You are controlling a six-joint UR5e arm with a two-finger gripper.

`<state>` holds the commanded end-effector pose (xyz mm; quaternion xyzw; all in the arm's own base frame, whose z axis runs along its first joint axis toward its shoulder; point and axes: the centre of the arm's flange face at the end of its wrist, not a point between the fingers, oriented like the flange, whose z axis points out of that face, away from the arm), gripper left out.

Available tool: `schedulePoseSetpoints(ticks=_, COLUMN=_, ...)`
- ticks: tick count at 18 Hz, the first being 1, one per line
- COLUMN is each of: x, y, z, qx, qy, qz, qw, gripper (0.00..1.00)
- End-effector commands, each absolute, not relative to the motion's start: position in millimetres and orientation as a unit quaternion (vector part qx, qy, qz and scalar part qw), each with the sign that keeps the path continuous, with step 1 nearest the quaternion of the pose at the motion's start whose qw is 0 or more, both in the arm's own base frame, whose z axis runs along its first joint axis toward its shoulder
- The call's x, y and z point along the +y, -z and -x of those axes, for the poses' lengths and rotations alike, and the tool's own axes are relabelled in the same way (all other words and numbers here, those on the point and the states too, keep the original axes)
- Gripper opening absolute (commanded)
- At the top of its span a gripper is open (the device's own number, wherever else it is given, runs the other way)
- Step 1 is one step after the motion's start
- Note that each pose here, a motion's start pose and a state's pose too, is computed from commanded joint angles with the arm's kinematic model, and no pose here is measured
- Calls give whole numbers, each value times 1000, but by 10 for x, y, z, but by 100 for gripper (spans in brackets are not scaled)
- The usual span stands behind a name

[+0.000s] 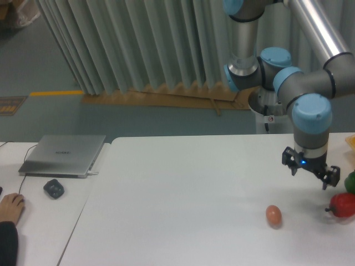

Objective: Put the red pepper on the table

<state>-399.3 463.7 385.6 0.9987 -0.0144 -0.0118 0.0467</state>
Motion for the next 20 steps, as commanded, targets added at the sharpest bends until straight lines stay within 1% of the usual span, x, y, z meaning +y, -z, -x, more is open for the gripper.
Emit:
schedulePoseSetpoints(ticks=4, x=4291, y=-4102, z=4236, qx=-136, qy=22, qz=-990, qw=41, gripper=100)
schedulePoseSetpoints(ticks=7, x=4095, y=-4178, z=4395, qx=-186, qy=24, qz=-981, qw=40, gripper=100)
schedulePoseSetpoints(ticks=9, x=4107, y=-4234, z=4353, qx=-219, qy=23, qz=-975, qw=32, gripper=100)
schedulePoseSetpoints(ticks=11, x=4157, y=-4239, z=4313, qx=-226, qy=15, qz=-974, qw=15, gripper=100)
schedulePoseSetpoints(ticks=20, x=4232, y=-4073, z=4162, qx=-231, qy=4, qz=-973, qw=28, gripper=100)
